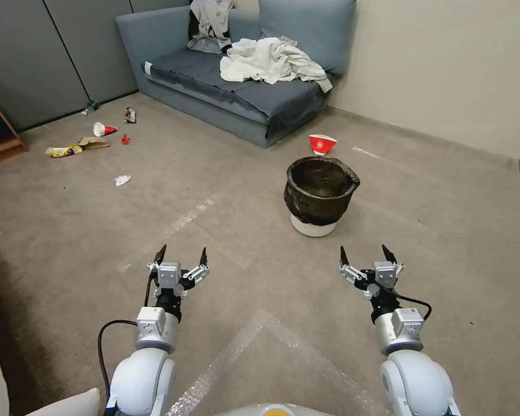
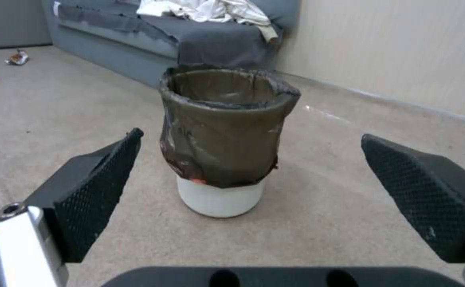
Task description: Pick up the trash can from the floor.
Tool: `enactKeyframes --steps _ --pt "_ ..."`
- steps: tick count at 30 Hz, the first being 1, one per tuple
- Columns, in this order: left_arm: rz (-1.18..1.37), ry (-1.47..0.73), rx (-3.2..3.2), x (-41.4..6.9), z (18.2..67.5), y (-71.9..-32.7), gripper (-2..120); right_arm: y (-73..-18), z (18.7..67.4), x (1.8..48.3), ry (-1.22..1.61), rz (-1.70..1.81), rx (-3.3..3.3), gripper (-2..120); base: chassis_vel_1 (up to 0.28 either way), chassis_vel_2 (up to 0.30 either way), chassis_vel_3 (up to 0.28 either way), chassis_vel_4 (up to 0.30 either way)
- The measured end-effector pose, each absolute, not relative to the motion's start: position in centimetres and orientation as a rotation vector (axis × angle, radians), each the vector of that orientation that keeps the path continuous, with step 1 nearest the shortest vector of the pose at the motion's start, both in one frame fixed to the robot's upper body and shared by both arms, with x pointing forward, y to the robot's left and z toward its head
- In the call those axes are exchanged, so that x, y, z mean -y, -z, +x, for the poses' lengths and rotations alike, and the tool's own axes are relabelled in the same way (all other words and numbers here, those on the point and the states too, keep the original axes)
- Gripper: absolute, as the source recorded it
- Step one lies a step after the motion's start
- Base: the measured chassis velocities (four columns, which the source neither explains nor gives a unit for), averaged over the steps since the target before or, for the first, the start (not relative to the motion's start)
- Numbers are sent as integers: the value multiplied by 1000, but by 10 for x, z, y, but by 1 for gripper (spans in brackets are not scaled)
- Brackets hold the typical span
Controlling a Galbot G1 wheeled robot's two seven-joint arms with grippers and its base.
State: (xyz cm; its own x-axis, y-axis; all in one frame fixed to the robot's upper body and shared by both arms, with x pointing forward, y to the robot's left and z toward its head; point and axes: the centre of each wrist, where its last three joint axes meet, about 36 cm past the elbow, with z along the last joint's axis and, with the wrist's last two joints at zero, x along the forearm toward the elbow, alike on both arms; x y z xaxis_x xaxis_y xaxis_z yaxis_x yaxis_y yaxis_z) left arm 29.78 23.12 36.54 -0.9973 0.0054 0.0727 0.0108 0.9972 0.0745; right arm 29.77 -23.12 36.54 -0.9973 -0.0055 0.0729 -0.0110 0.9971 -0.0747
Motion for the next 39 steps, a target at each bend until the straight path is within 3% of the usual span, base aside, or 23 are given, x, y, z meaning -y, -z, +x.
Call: enactKeyframes --steps 39 --pt "-13 115 3067 -231 298 -365 100 -365 298 231 -115 13 3067 100 0 0 0 0"
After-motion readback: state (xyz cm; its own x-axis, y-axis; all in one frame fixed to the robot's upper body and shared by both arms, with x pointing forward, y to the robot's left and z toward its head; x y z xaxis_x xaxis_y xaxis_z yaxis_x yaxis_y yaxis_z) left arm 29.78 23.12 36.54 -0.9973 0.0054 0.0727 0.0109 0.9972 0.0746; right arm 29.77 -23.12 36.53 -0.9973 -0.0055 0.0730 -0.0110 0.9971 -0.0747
